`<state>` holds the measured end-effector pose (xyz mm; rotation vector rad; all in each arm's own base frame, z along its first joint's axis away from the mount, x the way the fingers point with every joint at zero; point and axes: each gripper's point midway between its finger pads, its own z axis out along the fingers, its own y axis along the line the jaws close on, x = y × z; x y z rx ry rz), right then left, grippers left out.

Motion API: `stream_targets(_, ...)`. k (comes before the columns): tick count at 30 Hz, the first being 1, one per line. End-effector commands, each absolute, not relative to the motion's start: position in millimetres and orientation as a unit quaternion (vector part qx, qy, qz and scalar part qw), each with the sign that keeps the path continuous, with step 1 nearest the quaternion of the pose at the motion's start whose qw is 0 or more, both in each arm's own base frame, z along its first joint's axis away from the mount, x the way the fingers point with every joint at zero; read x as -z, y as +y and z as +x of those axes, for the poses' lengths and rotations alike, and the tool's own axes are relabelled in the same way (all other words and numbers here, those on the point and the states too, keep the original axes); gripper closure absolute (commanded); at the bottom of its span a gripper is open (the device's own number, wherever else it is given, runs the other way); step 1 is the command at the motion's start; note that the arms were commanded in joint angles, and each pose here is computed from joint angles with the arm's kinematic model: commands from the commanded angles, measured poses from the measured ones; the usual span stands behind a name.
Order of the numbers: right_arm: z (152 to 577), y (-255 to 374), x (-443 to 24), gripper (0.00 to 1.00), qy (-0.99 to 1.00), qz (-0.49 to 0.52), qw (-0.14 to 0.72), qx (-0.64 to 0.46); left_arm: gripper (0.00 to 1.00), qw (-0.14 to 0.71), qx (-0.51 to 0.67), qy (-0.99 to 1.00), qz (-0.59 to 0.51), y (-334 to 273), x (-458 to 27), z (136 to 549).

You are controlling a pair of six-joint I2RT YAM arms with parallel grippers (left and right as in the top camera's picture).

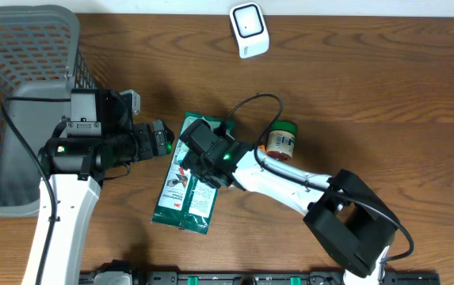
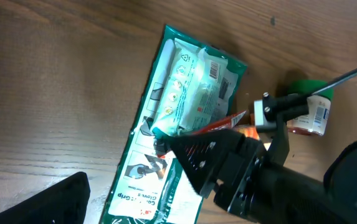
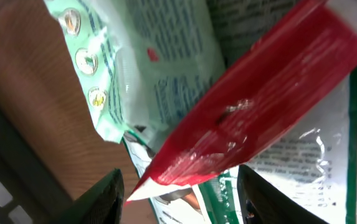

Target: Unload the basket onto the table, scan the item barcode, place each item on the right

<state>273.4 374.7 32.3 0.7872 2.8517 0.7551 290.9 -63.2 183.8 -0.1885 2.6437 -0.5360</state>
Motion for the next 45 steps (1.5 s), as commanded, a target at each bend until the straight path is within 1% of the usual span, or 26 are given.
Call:
stream_targets(1,272,371,-26,0.46,0.935,0.263,0.068,-0.228,0.06,0.223,0.197,0.952,-0.066,-63,-190,293)
stream_targets(13,267,368,-21,0.48,0.938,0.262,0.08,-0.211,0.06,0.223,0.197,0.952,-0.066,-63,-190,293)
stream_targets(18,267,364,-18,0.48,0.939,0.264,0.084,-0.206,0.06,0.223,0.197,0.952,-0.066,-63,-190,293)
stream_targets(20,267,364,-18,0.51,0.939,0.263,0.084,-0.205,0.06,0.223,0.197,0.952,-0.067,-63,-190,293)
stream_targets(22,266,363,-18,0.6,0.942,0.254,0.085,-0.203,0.06,0.223,0.197,0.952,-0.066,-63,-190,293)
stream_targets(24,265,364,-18,0.69,0.948,0.23,0.085,-0.202,0.06,0.223,0.197,0.952,-0.066,-63,-190,293)
stream_targets(26,262,366,-18,0.75,0.954,0.203,0.082,-0.204,0.06,0.223,0.197,0.952,-0.066,-63,-190,293)
stream_targets(30,258,367,-18,0.99,0.967,0.136,0.082,-0.201,0.05,0.223,0.197,0.952,-0.066,-63,-190,293)
stream_targets(34,251,360,-20,0.99,0.975,0.092,0.077,-0.187,0.06,0.223,0.197,0.952,-0.066,-63,-190,293)
stream_targets(39,247,354,-42,0.99,0.979,0.01,0.097,-0.181,0.06,0.223,0.197,0.952,-0.066,-63,-190,293)
stream_targets(45,250,357,-82,0.99,0.952,-0.175,0.164,-0.191,0.06,0.223,0.197,0.952,-0.066,-63,-190,293)
